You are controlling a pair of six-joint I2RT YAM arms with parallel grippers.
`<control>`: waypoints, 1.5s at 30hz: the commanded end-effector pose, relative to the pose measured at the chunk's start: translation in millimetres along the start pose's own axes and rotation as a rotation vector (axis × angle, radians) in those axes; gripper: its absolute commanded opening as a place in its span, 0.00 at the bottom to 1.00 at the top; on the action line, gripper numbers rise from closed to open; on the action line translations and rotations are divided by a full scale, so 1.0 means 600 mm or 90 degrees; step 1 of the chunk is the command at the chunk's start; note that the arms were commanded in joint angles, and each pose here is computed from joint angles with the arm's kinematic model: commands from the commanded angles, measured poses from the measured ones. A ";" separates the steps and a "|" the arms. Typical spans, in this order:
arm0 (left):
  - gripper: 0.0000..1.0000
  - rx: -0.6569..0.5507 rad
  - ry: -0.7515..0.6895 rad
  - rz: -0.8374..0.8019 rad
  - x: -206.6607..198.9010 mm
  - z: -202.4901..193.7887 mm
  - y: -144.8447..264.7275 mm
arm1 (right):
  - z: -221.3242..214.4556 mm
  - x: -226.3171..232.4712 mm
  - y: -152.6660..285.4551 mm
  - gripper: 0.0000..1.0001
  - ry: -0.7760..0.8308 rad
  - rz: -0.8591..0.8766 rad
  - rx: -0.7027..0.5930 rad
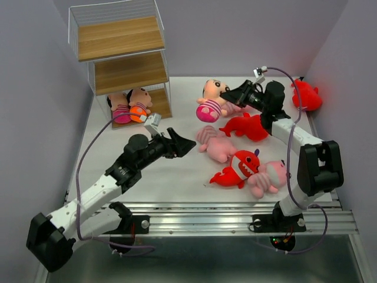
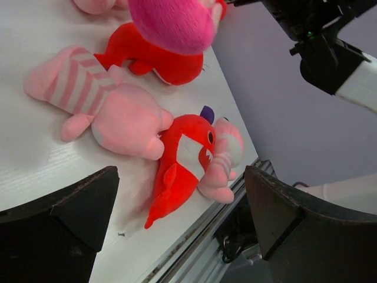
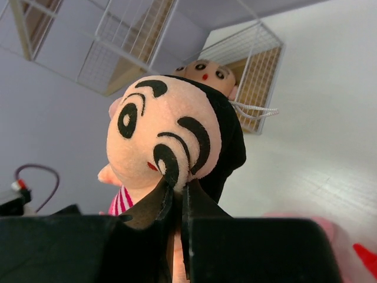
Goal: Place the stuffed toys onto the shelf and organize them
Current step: Grab a stuffed toy with the right arm, then pass the stuffed toy from the right arm to the left
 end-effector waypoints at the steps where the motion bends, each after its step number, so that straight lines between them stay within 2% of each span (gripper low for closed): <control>1: 0.99 -0.089 -0.004 -0.040 -0.070 0.065 -0.052 | -0.022 0.087 0.056 0.01 0.034 0.120 0.017; 2: 0.99 -0.093 -0.001 -0.047 -0.078 0.068 -0.063 | -0.027 0.108 0.069 0.01 0.053 0.157 0.015; 6: 0.99 -0.086 0.028 -0.061 -0.101 0.066 -0.101 | -0.054 0.126 0.107 0.01 0.067 0.187 0.025; 12: 0.99 -0.111 0.081 -0.094 -0.123 0.068 -0.103 | -0.078 0.159 0.147 0.01 0.073 0.258 0.030; 24: 0.98 -0.077 0.092 -0.127 -0.163 0.040 -0.120 | -0.067 0.154 0.152 0.08 0.030 0.247 -0.013; 28: 0.85 -0.072 0.099 -0.138 -0.173 0.033 -0.125 | -0.069 0.149 0.151 0.10 0.033 0.241 -0.014; 29: 0.73 -0.077 0.103 -0.137 -0.173 0.035 -0.126 | -0.071 0.148 0.152 0.11 0.035 0.240 -0.013; 31: 0.61 -0.084 0.104 -0.132 -0.169 0.037 -0.124 | -0.075 0.146 0.154 0.12 0.041 0.239 -0.008; 32: 0.45 -0.091 0.103 -0.129 -0.168 0.040 -0.123 | -0.078 0.143 0.154 0.18 0.051 0.234 -0.003; 33: 0.36 -0.093 0.096 -0.130 -0.167 0.041 -0.119 | -0.085 0.142 0.156 0.23 0.064 0.236 0.012; 34: 0.22 -0.094 0.091 -0.130 -0.167 0.041 -0.117 | -0.089 0.142 0.157 0.27 0.076 0.237 0.021; 37: 0.00 -0.122 0.060 -0.099 -0.155 0.055 -0.110 | -0.101 0.136 0.161 0.63 0.121 0.239 0.044; 38: 0.00 -0.117 0.050 -0.070 -0.141 0.050 -0.109 | -0.105 0.126 0.158 0.89 0.143 0.228 0.053; 39: 0.00 -0.122 0.020 -0.061 -0.139 0.057 -0.103 | -0.103 0.130 0.158 0.99 0.163 0.226 0.058; 40: 0.00 -0.099 0.002 -0.026 -0.121 0.043 -0.100 | -0.103 0.126 0.157 1.00 0.174 0.217 0.062; 42: 0.00 -0.107 -0.031 0.021 -0.103 0.053 -0.085 | -0.090 0.111 0.161 1.00 0.221 0.185 0.060; 43: 0.00 -0.075 -0.069 0.067 -0.076 0.037 -0.077 | -0.083 0.106 0.166 1.00 0.235 0.176 0.056; 45: 0.00 -0.088 -0.093 0.123 -0.053 0.047 -0.049 | -0.068 0.088 0.184 1.00 0.264 0.161 0.048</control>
Point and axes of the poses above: each gripper's point midway between its finger pads, its own y axis back along the fingers, its own x axis along the line the jaws close on, z = x × y, the point moved 2 cm from there along y, back along the fingers, and after that the axes turned 6 degrees about -y, right-handed, at the moved point
